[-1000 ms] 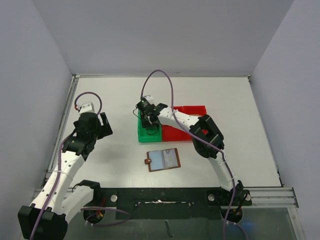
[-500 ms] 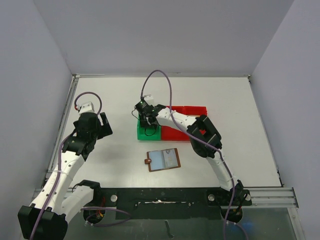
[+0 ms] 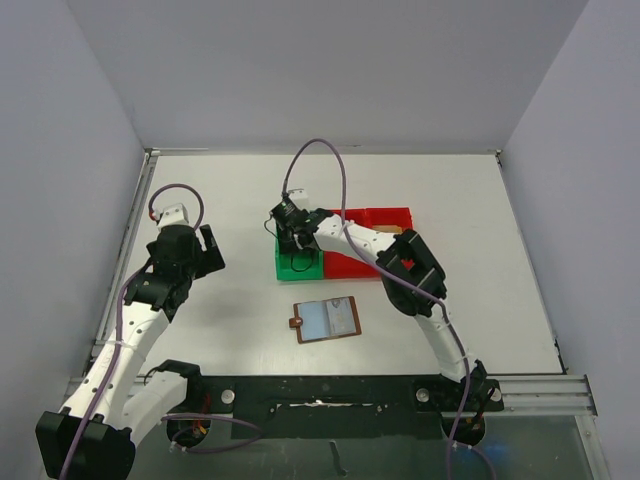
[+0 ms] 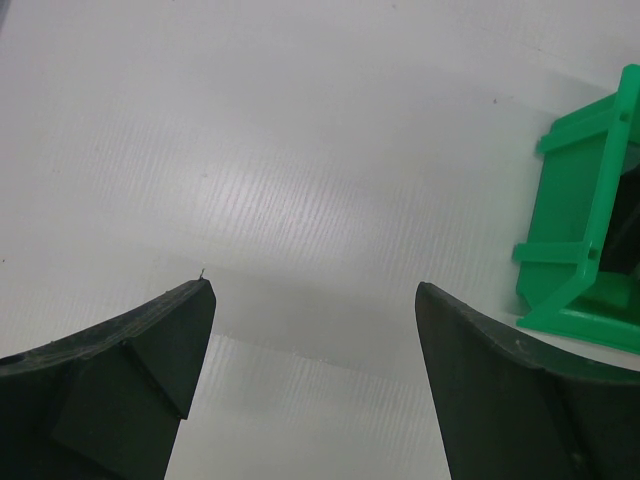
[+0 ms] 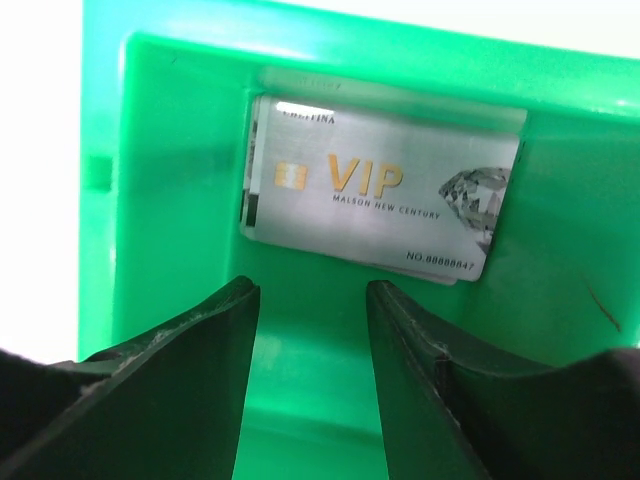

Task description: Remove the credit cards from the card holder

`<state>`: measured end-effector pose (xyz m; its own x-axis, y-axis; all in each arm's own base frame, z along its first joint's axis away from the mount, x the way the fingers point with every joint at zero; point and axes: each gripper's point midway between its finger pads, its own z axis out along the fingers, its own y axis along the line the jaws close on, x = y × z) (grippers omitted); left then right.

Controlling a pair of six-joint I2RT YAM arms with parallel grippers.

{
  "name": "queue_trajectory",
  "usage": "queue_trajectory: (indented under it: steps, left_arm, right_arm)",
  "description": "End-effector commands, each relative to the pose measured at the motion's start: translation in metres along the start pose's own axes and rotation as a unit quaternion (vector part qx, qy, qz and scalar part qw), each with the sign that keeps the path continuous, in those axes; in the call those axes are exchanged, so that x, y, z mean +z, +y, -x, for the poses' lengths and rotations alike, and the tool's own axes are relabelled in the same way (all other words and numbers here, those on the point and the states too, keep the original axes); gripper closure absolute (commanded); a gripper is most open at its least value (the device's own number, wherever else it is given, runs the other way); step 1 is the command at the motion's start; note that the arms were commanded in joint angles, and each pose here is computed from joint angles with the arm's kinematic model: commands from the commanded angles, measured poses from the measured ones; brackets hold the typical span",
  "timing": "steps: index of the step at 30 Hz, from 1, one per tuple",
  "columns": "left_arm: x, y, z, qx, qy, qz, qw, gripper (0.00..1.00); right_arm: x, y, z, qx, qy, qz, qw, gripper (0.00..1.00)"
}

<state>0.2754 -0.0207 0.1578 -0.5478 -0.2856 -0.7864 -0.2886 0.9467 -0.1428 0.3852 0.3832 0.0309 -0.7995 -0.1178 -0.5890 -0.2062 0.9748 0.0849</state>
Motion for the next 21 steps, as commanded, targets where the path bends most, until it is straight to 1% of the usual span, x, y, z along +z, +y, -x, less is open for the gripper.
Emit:
queue_trajectory:
  steps: [1, 5, 9, 10, 12, 14, 16, 19, 21]
  left_arm:
    - [-0.004, -0.002, 0.017, -0.010, -0.029, -0.003, 1.000, 0.18]
    - [-0.005, -0.003, 0.017, -0.010, -0.029, -0.007, 1.000, 0.18]
    - [-0.006, -0.007, 0.017, -0.012, -0.027, -0.018, 0.999, 0.18]
    - [-0.009, -0.011, 0.016, -0.015, -0.021, -0.030, 0.999, 0.18]
    - [-0.018, -0.029, 0.007, -0.028, 0.004, -0.082, 0.996, 0.18]
    - [-0.032, -0.059, -0.004, -0.058, 0.025, -0.175, 0.982, 0.18]
    - [-0.049, -0.086, -0.014, -0.106, 0.047, -0.259, 0.959, 0.18]
    - [-0.066, -0.112, -0.020, -0.162, 0.069, -0.342, 0.923, 0.18]
    - [-0.078, -0.129, -0.020, -0.177, 0.079, -0.391, 0.900, 0.18]
  right_arm:
    - [-0.058, 0.020, 0.041, -0.002, -0.054, 0.050, 0.997, 0.51]
    - [-0.083, 0.021, 0.053, -0.006, -0.074, 0.061, 0.995, 0.50]
    - [-0.107, 0.024, 0.057, -0.016, -0.081, 0.086, 0.993, 0.48]
    - [-0.117, 0.027, 0.055, -0.025, -0.079, 0.100, 0.992, 0.49]
    - [-0.138, 0.027, 0.052, -0.041, -0.085, 0.114, 0.989, 0.50]
    - [-0.155, 0.019, 0.042, -0.047, -0.091, 0.119, 0.988, 0.48]
    - [-0.166, 0.007, 0.026, -0.038, -0.092, 0.131, 0.986, 0.45]
    - [-0.174, -0.013, -0.008, -0.004, -0.073, 0.138, 0.988, 0.44]
    - [-0.173, -0.026, -0.035, 0.021, -0.052, 0.138, 0.989, 0.45]
